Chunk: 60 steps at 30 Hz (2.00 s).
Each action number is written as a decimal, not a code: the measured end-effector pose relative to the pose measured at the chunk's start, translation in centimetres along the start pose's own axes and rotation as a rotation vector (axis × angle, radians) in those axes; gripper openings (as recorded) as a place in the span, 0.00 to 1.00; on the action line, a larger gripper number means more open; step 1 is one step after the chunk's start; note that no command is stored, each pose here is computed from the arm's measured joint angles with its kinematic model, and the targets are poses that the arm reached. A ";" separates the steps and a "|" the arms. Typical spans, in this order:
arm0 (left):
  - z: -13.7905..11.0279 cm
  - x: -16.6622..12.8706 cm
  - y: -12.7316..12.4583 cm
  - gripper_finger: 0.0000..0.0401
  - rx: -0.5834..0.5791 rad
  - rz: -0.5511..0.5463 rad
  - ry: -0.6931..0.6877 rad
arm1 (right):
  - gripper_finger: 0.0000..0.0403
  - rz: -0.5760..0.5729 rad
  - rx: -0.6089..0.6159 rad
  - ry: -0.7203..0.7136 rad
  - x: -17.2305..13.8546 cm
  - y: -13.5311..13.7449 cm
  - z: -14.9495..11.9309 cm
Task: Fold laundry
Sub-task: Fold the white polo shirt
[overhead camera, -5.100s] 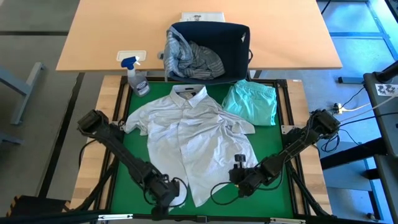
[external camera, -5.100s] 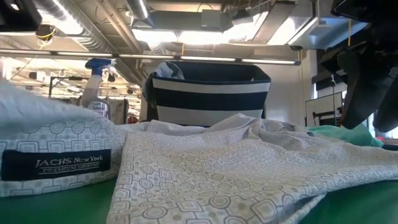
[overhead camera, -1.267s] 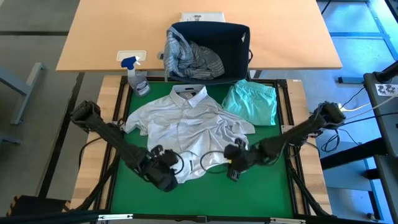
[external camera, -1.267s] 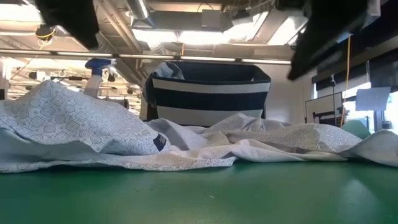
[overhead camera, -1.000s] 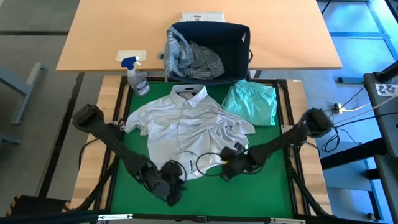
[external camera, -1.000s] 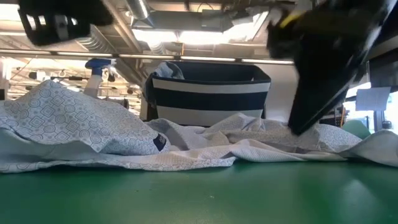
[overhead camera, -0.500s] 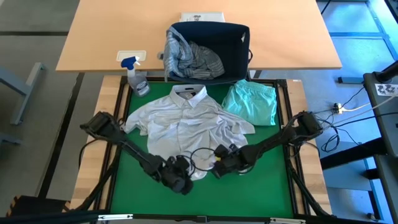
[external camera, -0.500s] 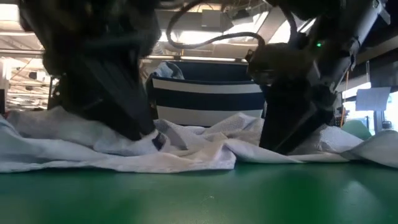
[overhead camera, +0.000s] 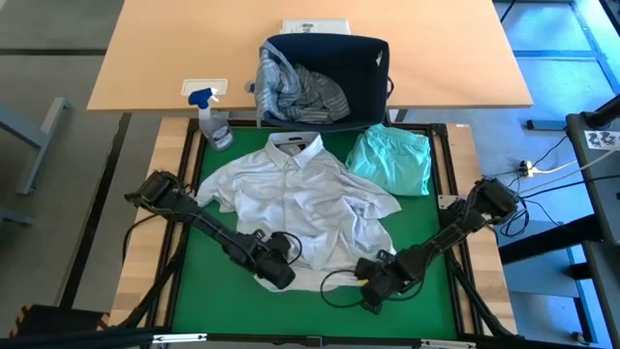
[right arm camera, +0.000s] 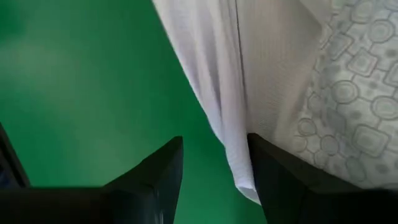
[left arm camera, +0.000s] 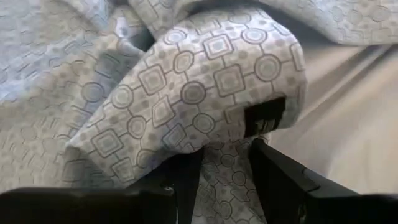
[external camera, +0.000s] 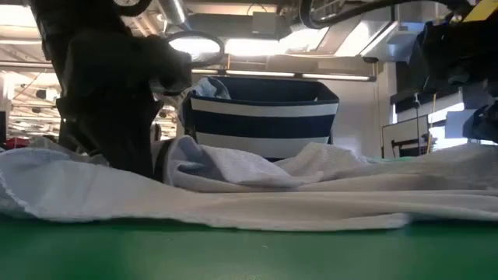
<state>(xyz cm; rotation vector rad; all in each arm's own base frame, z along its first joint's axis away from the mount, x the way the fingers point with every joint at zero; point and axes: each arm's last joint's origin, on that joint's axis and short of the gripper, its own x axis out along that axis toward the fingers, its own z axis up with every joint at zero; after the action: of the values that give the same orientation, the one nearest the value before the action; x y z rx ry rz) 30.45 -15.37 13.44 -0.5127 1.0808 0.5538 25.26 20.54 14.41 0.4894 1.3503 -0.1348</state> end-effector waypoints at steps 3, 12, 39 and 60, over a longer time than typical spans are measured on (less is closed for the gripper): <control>0.3 -1.0 -0.8 0.35 0.010 -0.125 0.032 | 0.45 0.000 0.045 -0.013 -0.6 -0.2 0.4; -1.0 -7.3 -5.1 0.35 0.079 -0.514 -0.125 | 0.45 -0.027 0.110 -0.281 -2.4 -0.1 3.7; -5.2 -7.1 -1.0 0.35 -0.180 -0.053 0.045 | 0.45 0.008 0.067 -0.122 -3.2 0.7 2.0; -4.4 -6.7 -1.1 0.35 -0.111 -0.049 -0.047 | 0.08 -0.662 -0.177 -0.077 -4.1 -6.1 2.4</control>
<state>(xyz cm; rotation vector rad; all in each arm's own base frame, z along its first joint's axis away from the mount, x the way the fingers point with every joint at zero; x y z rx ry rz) 25.75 -20.12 17.98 -0.6187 0.9938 0.5819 24.24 13.33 17.03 -0.1253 1.3908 -0.5650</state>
